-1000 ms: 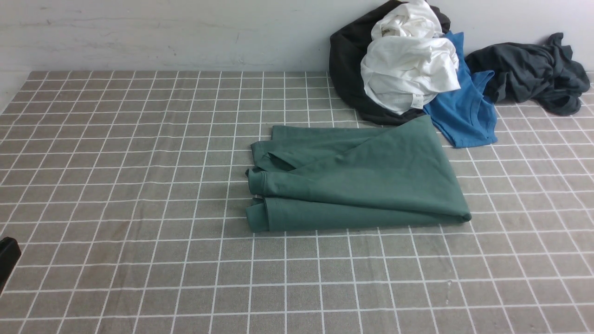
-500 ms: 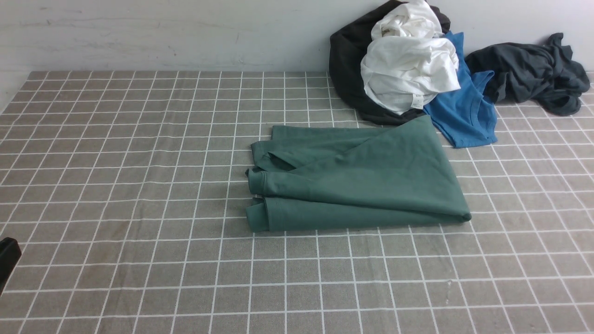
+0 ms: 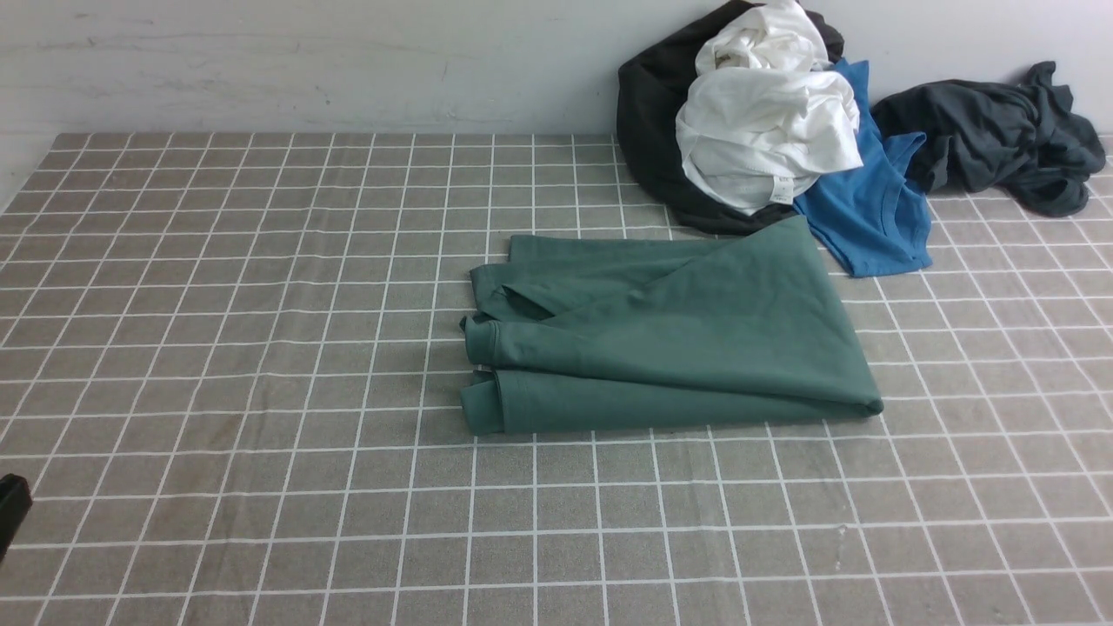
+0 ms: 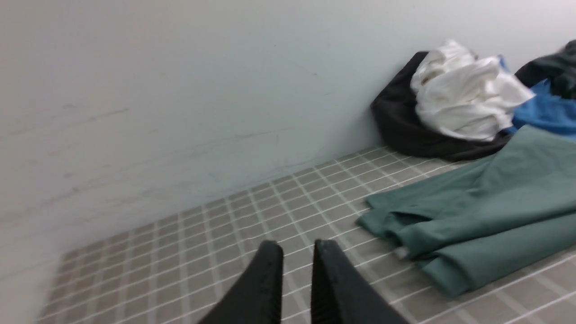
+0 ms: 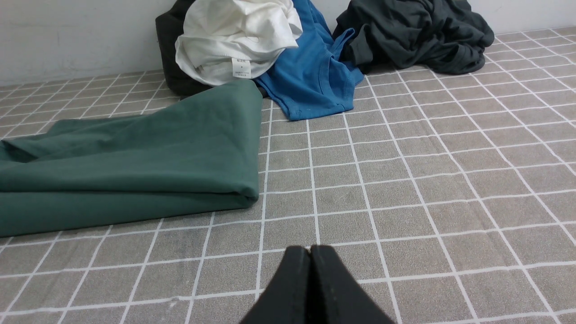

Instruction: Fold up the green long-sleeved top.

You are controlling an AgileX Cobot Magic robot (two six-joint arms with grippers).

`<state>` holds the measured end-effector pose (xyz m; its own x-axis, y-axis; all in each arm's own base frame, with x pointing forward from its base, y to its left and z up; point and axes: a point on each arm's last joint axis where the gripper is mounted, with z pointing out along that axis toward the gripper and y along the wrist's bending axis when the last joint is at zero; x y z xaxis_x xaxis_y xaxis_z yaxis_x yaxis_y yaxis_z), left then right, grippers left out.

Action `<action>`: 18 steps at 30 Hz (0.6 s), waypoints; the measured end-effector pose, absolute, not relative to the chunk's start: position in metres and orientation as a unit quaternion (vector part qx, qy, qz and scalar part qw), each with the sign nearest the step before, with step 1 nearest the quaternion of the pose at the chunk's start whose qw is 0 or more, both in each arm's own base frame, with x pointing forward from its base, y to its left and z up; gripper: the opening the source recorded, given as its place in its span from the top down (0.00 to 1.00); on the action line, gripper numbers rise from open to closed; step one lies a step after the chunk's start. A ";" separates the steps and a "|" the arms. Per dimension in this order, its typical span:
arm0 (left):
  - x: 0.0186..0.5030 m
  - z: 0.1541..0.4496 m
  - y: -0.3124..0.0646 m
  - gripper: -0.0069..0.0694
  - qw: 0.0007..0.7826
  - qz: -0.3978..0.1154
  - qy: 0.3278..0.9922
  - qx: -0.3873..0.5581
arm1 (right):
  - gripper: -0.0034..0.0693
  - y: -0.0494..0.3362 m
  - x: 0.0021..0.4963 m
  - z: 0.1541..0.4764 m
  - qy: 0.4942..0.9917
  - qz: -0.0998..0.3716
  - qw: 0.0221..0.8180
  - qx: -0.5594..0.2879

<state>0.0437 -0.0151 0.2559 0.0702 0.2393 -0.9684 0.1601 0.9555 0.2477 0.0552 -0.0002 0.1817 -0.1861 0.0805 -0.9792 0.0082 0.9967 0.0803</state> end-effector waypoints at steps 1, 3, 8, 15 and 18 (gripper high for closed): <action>0.044 0.250 -0.011 0.80 0.720 0.055 0.677 0.144 | 0.97 0.000 0.055 0.182 0.770 0.028 0.637 0.029; 0.047 0.242 -0.009 0.80 0.720 0.062 0.679 0.129 | 0.97 0.000 0.055 0.182 0.770 0.028 0.637 0.029; 0.056 0.203 -0.001 0.80 0.718 0.004 0.696 0.016 | 0.97 0.000 0.055 0.182 0.771 0.028 0.636 0.029; 0.053 0.172 0.000 0.91 0.597 -0.021 0.802 -0.021 | 0.97 0.000 0.055 0.182 0.771 0.028 0.636 0.029; 0.053 0.172 0.000 0.92 0.594 -0.017 0.804 -0.015 | 0.97 0.000 0.055 0.182 0.771 0.028 0.636 0.029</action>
<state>0.0527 -0.0004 0.1718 -0.2938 -0.0434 -0.9549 -0.0038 0.9990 -0.0443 0.0551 -0.0002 0.1816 -0.1900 0.0804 -0.9785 0.0088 0.9967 0.0802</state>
